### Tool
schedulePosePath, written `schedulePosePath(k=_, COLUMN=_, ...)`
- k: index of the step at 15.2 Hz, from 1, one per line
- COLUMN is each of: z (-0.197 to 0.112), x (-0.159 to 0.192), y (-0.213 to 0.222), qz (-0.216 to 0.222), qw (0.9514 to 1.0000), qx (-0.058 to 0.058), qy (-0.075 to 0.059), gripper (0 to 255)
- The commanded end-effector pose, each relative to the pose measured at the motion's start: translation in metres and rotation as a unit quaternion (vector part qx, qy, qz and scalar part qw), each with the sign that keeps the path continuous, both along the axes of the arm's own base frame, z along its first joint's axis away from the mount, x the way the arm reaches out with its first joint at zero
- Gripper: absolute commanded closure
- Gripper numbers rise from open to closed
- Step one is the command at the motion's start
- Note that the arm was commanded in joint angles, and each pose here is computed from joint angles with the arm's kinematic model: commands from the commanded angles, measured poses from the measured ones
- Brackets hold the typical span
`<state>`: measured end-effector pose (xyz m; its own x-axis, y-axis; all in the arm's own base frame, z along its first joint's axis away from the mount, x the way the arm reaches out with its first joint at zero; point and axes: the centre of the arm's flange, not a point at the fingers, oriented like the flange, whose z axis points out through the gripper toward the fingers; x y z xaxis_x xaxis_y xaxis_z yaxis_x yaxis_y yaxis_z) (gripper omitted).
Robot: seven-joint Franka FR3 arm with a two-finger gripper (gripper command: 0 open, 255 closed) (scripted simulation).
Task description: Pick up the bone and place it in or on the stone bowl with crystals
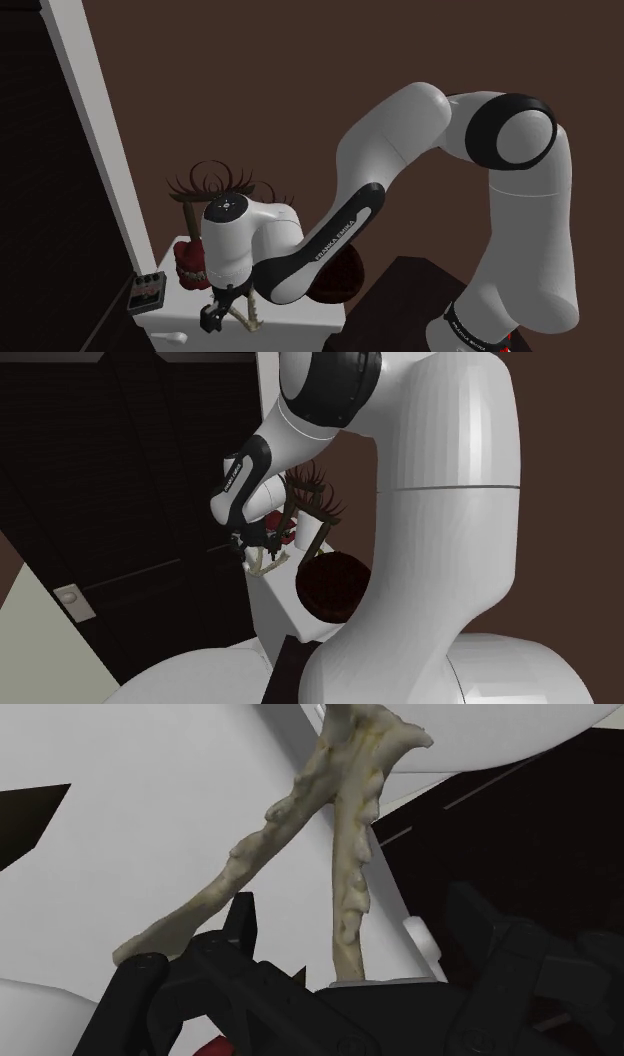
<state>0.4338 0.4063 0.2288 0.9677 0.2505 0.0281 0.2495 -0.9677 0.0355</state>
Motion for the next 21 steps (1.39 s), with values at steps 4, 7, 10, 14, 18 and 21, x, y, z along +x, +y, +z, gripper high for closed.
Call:
schedulePosePath(k=4, z=0.0, x=0.0, y=0.0, qz=0.0, qw=1.0, qx=0.0, qy=0.0, gripper=255)
schedulePosePath(k=7, z=0.0, x=0.0, y=0.0, qz=0.0, qw=1.0, qx=0.0, qy=0.0, gripper=255)
schedulePosePath(k=10, z=0.0, x=0.0, y=0.001, qz=0.0, qw=1.0, qx=0.0, qy=0.0, gripper=255)
schedulePosePath(k=14, z=0.016, x=0.0, y=0.0, qz=0.0, qw=1.0, qx=0.0, qy=0.0, gripper=255)
schedulePosePath(k=18, z=0.037, x=0.0, y=0.0, qz=0.0, qw=1.0, qx=0.0, qy=0.0, gripper=255)
schedulePosePath(k=21, z=0.053, x=0.0, y=0.0, qz=0.0, qw=1.0, qx=0.0, qy=0.0, gripper=255)
